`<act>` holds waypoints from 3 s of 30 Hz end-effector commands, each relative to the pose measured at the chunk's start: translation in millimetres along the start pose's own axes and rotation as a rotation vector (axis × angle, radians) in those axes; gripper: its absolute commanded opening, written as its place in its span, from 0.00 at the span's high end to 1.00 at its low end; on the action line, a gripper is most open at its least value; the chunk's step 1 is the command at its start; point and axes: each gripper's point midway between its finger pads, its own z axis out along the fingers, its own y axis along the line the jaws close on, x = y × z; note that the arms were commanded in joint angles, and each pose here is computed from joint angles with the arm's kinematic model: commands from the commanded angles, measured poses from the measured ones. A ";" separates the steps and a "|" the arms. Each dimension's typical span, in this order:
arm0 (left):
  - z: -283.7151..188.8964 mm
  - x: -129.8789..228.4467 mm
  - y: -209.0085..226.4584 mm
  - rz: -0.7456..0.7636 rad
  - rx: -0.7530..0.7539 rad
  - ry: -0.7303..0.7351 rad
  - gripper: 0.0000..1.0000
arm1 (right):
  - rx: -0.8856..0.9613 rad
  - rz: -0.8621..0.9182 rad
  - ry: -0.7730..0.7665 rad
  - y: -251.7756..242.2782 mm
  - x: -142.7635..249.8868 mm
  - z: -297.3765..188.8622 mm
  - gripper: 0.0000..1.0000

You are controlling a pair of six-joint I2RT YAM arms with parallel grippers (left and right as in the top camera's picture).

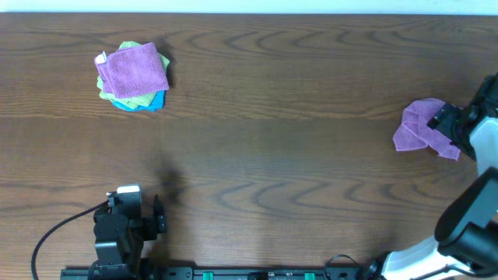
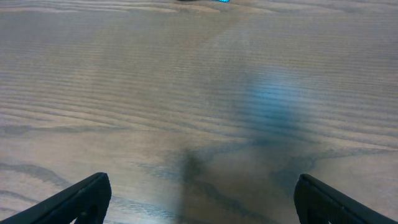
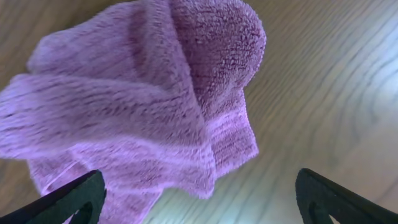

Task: Fold the cloth
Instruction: 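Reach the right gripper to the pink cloth and grasp its edge, then lift the pink cloth with the right gripper and drag it leftward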

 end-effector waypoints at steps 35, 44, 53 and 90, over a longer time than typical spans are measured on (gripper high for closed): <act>0.2 0.3 -1.0 0.009 0.005 -0.003 0.05 | -0.317 -0.036 0.055 37.8 4.4 41.3 0.99; 0.2 0.4 -1.0 0.009 0.004 -0.003 0.05 | -0.588 -0.164 0.001 101.0 1.4 -23.8 0.99; 0.2 0.4 -1.0 0.009 0.004 -0.003 0.05 | -0.726 -0.460 -0.039 189.3 48.9 -113.1 0.99; 0.2 0.3 -1.0 0.009 0.005 -0.003 0.05 | -0.591 -0.752 -0.108 330.7 193.7 -130.5 0.99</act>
